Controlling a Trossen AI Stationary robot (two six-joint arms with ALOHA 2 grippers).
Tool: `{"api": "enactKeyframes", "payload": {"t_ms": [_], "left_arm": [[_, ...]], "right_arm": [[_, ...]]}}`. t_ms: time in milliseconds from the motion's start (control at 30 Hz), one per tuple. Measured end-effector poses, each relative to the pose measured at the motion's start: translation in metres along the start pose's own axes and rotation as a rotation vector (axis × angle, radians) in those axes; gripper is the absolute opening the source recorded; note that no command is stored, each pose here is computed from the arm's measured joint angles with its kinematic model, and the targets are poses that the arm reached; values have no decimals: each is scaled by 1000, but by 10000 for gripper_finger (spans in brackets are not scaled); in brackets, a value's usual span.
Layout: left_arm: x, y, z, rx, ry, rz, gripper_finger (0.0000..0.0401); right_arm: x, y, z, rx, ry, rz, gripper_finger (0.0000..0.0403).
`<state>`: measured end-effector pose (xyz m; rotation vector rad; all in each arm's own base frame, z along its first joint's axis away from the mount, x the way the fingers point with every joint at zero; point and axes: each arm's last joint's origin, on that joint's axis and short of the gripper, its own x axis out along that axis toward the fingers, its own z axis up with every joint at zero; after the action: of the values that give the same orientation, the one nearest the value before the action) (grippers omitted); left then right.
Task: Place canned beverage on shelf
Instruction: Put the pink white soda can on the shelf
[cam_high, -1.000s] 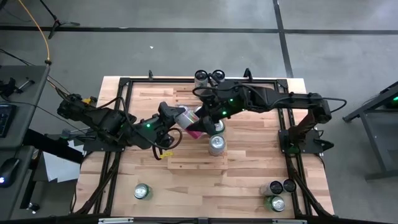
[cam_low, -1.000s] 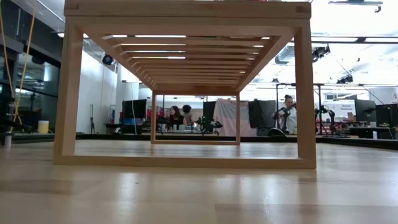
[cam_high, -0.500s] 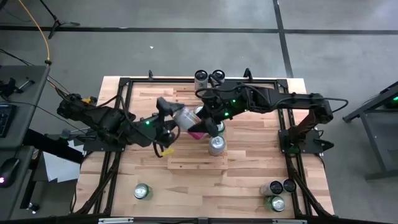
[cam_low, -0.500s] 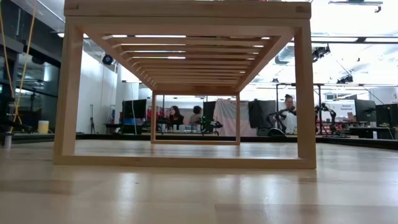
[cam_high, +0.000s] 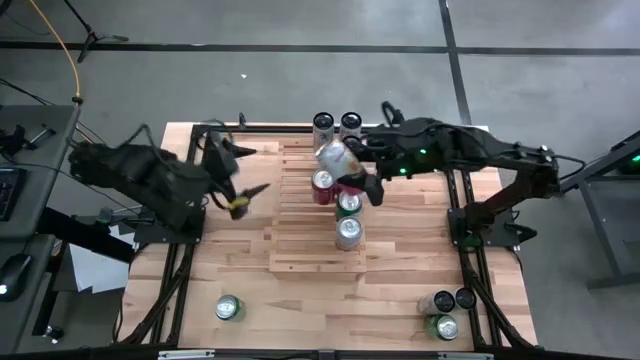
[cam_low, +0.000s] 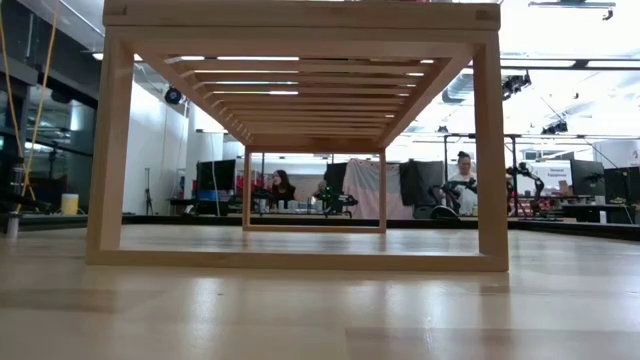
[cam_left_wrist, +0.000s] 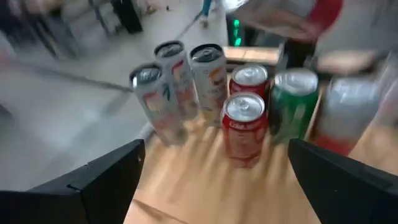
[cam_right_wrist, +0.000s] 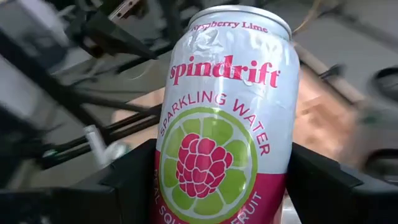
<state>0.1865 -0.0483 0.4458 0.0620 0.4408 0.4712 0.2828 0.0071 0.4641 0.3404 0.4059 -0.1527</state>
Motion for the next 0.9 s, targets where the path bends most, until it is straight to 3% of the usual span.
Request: {"api": "enactKeyframes", "payload": {"t_ms": [100,200,367,500,633,900], "left_arm": [[-3,8,-11,-251,-111,-41,384],[0,5,-17,-449,-315,-120,385],[14,-2,-24,-642,-628,-258,385],[20,-1,-24,-714,-716,-308,386],[33,-5,-25,-680,-702,-347,386],[52,-7,-25,-658,-688,-323,386]], "right_arm": [[-5,2,0,-58,-60,-78,284],[3,3,0,-118,-137,-117,284],[25,7,5,-180,-296,-94,284],[38,14,10,-183,-379,-25,284],[53,22,11,-179,-431,30,284],[67,34,7,-159,-465,67,284]]}}
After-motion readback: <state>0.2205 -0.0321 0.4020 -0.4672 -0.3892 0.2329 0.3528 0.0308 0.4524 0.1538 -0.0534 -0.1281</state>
